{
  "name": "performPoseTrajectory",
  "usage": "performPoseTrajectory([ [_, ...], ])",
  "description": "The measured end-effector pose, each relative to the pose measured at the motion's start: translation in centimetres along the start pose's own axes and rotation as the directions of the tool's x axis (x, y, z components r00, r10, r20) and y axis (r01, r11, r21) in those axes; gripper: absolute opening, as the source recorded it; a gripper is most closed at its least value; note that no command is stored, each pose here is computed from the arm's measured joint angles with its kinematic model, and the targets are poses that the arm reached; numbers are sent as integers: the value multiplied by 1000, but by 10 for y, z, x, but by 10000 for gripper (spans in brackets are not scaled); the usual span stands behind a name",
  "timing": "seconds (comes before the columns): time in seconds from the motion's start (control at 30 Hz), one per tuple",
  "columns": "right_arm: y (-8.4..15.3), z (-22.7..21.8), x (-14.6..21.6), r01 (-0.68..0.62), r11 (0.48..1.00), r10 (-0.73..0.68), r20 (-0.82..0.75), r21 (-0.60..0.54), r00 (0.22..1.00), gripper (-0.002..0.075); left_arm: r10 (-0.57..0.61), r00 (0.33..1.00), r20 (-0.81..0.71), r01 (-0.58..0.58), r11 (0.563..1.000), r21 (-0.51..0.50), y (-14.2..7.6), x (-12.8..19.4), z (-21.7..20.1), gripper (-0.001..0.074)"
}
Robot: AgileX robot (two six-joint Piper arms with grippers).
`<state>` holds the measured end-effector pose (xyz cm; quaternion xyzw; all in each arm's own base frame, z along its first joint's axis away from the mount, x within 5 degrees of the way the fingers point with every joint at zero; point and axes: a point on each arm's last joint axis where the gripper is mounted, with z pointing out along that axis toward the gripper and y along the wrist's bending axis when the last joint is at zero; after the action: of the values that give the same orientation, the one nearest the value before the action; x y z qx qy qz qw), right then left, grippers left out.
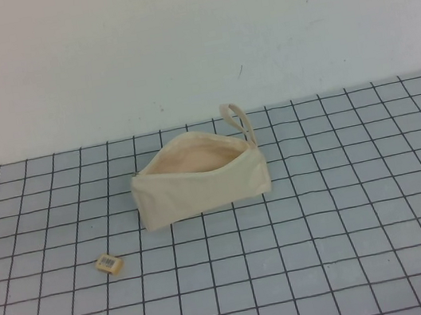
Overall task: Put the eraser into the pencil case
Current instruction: Pick up the eraser from the table
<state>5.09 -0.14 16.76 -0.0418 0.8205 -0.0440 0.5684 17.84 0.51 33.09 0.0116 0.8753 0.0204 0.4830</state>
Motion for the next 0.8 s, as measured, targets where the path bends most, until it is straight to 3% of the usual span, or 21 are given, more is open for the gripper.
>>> performPoseTrajectory([
  [0.2,0,0,0,0,1000,0,0,0,1000,-1,17,958,-287,18,993,118,-9,-7,62,-1],
  [0.4,0,0,0,0,1000,0,0,0,1000,-1,23,932,-363,51,979,195,-16,-20,111,-1],
  [0.63,0,0,0,0,1000,0,0,0,1000,-1,218,890,-400,-87,943,320,-51,-10,155,3],
  [0.73,0,0,0,0,1000,0,0,0,1000,-1,342,850,-400,-177,902,394,-76,4,172,73],
  [0.8,0,0,0,0,1000,0,0,0,1000,-1,400,820,-408,-218,879,423,-89,15,183,194],
])
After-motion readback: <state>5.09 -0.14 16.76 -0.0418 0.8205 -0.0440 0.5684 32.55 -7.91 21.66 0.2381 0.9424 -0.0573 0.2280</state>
